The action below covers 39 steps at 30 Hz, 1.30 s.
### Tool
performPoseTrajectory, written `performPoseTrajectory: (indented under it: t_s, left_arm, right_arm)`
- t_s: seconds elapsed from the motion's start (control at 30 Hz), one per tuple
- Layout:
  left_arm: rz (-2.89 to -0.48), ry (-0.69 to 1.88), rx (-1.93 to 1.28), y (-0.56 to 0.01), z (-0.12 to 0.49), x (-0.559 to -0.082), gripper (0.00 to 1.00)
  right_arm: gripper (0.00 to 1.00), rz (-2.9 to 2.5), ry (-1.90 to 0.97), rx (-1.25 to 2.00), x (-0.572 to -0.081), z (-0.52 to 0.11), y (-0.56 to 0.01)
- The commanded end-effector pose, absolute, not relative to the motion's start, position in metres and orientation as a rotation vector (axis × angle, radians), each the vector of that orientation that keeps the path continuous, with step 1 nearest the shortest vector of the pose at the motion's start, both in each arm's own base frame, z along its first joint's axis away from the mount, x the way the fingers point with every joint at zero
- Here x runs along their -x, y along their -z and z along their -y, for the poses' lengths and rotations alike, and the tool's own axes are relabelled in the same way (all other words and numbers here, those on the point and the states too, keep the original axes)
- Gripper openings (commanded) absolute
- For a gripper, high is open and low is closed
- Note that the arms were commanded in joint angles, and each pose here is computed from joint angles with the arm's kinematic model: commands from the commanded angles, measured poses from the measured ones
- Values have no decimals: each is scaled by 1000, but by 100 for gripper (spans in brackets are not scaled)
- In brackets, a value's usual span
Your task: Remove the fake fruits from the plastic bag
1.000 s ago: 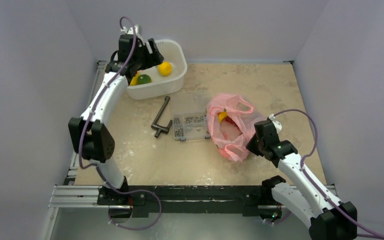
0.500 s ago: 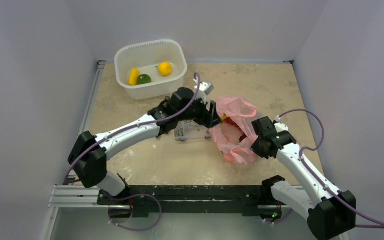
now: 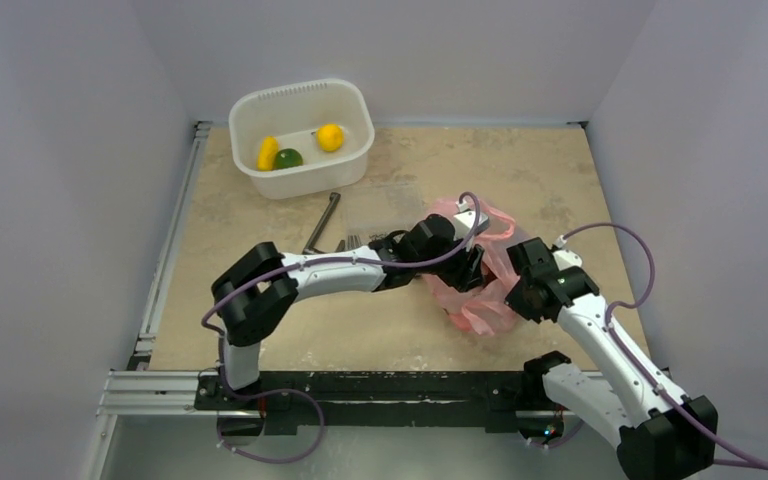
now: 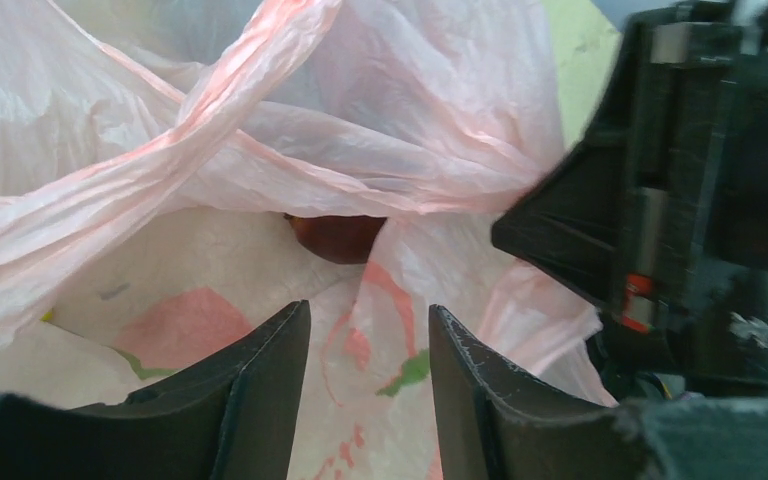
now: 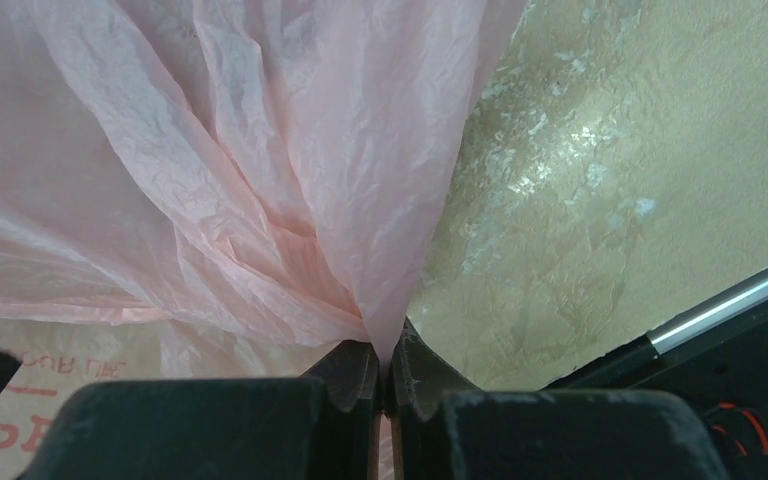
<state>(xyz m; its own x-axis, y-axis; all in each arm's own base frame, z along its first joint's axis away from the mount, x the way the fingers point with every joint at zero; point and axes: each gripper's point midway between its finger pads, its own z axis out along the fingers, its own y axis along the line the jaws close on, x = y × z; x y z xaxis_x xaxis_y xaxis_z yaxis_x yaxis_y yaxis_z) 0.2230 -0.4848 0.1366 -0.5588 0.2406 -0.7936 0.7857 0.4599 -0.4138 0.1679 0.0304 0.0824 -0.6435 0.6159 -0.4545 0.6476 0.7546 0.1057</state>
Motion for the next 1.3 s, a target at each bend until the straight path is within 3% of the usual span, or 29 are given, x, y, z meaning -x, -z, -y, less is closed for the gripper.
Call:
performPoseTrajectory:
  t_s: [0.0,0.2,0.53,0.83,1.13,1.27]
  left_arm:
    - [-1994,1014,-799,-146,503,-247,45]
    - [-2044,955,-783,-132,519,-266,39]
    - [-2130,970,-847,-106,530,-269,40]
    - [-2119,1136,-890,-107,548,-253,62]
    - [-2045,1250,-861,-124,557,-247,71]
    - [-2151,1170,-825,-104,556,-252,72]
  right_arm:
    - [0,-2413,52,-973,-180,-32,-93]
    - [0,-2446,32,-952,-179,-36,-88]
    - [0,-2431,26,-931,-180,-35,-92]
    - [0,-2438,26,-917,-180,-36,-92]
    - [0,-2446,4,-898,-180,-38,-91]
    - [0,-2438,-14,-902,-182,-40,-92]
